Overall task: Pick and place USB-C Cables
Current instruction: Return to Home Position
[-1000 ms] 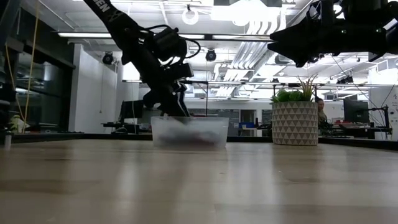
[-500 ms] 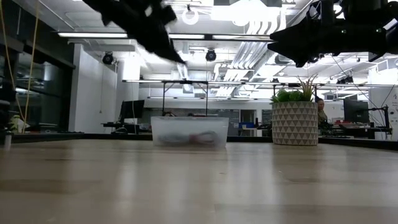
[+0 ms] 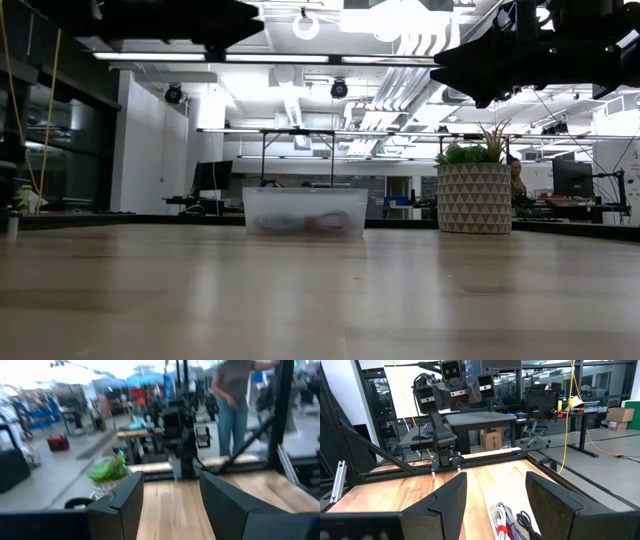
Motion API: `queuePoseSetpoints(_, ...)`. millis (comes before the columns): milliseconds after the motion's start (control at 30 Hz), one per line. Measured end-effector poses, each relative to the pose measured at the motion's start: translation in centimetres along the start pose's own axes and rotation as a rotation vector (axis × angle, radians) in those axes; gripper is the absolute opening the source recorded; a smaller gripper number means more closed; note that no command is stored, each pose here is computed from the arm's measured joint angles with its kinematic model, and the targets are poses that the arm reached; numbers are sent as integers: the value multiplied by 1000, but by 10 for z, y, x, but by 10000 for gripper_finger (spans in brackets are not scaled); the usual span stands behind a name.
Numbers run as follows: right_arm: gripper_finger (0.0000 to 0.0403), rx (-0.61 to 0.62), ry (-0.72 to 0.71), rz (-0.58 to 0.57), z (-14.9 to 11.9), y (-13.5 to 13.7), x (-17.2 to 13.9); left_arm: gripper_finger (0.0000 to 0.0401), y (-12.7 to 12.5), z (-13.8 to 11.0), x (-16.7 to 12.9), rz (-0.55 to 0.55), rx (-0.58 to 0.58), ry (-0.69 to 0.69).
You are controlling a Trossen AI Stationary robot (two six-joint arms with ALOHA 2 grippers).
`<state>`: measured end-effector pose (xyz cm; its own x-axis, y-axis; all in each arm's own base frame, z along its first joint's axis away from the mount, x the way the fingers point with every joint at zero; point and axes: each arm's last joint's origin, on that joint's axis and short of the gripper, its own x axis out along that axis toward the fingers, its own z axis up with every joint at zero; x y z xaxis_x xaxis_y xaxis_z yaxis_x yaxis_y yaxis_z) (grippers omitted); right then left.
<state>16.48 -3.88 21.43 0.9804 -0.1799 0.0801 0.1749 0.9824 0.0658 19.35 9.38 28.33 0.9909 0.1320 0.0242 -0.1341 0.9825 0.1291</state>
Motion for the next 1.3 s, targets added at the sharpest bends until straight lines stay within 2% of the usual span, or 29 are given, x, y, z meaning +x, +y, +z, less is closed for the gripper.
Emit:
queuePoseSetpoints(167, 195, 0, 0, 0, 0, 0, 0, 166, 0, -13, -20, 44, -7, -12)
queuePoseSetpoints(467, 195, -1, -13, 0, 1, 0, 0, 135, -2, 0, -52, 88, 4, -22)
queuePoseSetpoints(667, 195, -1, -14, 1, 1, 0, 0, 69, -13, 1, -64, 42, -28, -11)
queuePoseSetpoints(800, 195, -1, -16, 1, 2, 0, 0, 9, -32, -21, -59, -47, -67, -66)
queuePoseSetpoints(900, 195, 0, -16, 1, 2, 0, 0, 9, -47, -42, -59, -17, -103, -98)
queuePoseSetpoints(1000, 195, 0, -16, 1, 2, 0, 0, 2, -62, -57, -60, -36, -99, -86)
queuePoseSetpoints(1300, 195, 11, -16, 2, 2, 0, 0, 0, -74, -56, -76, -102, -68, -74)
